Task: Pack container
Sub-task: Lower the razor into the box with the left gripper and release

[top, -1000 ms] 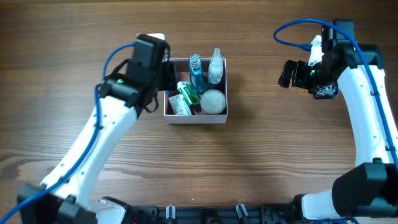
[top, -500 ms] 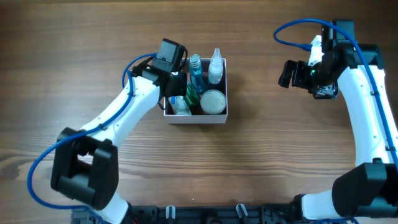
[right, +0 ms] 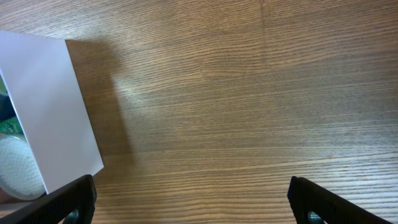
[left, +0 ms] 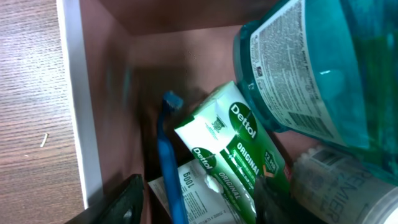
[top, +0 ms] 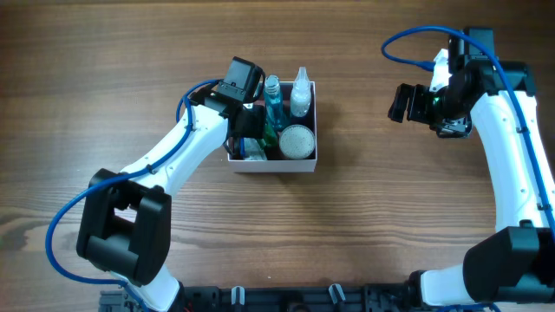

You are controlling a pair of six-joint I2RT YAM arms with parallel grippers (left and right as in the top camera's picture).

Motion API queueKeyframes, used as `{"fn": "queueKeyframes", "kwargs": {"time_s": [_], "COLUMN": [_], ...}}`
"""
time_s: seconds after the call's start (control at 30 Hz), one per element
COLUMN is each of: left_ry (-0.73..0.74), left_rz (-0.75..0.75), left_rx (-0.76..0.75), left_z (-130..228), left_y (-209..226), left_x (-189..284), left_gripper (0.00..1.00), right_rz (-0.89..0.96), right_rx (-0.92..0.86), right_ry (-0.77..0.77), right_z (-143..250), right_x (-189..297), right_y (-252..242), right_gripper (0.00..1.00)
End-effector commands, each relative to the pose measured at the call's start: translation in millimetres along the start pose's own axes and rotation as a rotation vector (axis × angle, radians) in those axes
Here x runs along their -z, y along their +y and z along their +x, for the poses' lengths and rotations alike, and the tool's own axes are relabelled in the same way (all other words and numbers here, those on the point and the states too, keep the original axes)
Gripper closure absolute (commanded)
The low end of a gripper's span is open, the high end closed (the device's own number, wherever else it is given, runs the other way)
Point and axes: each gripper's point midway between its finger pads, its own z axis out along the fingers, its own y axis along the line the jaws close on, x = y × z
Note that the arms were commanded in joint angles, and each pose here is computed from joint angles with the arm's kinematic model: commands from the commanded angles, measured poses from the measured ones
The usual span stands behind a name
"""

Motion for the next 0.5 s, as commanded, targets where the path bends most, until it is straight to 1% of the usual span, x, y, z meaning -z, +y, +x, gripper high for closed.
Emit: {"fn": "queueKeyframes", "kwargs": {"time_s": [0.0, 0.17, 0.33, 0.43, 0.47], "left_ry": [-0.002, -0.05, -0.18, -0.272, -0.308], "left_rz": [-0.013, -0.002, -0.046, -0.114, -0.13], "left_rx": [-0.004, -0.002, -0.016, 0.013, 0.032], "left_z": [0.3, -7.9, -28.6, -41.5, -46.5], "left_y": [4.6, 3.4, 13.0, 30.9, 38.9], "left_x": [7.2, 24.4, 63.6, 91.8, 103.3], "left_gripper": [0.41, 0.4, 0.36, 0.29, 0.24], "right_rz": [-0.011, -0.013, -0.033, -0.058, -0.069], "right_rx": [0.012, 0.014, 0.047, 0.107, 0.142], "right_ry": [0.012, -0.001, -0.087, -0.174, -0.219], "right_z": [1.0, -2.1, -20.6, -37.0, -44.4], "right_x": [-3.3, -3.3, 2.3, 15.1, 22.3], "right_y": [1.8, 2.4, 14.4, 33.7, 44.2], "right_gripper": [0.0, 0.0, 0.01, 0.01, 0.0]}}
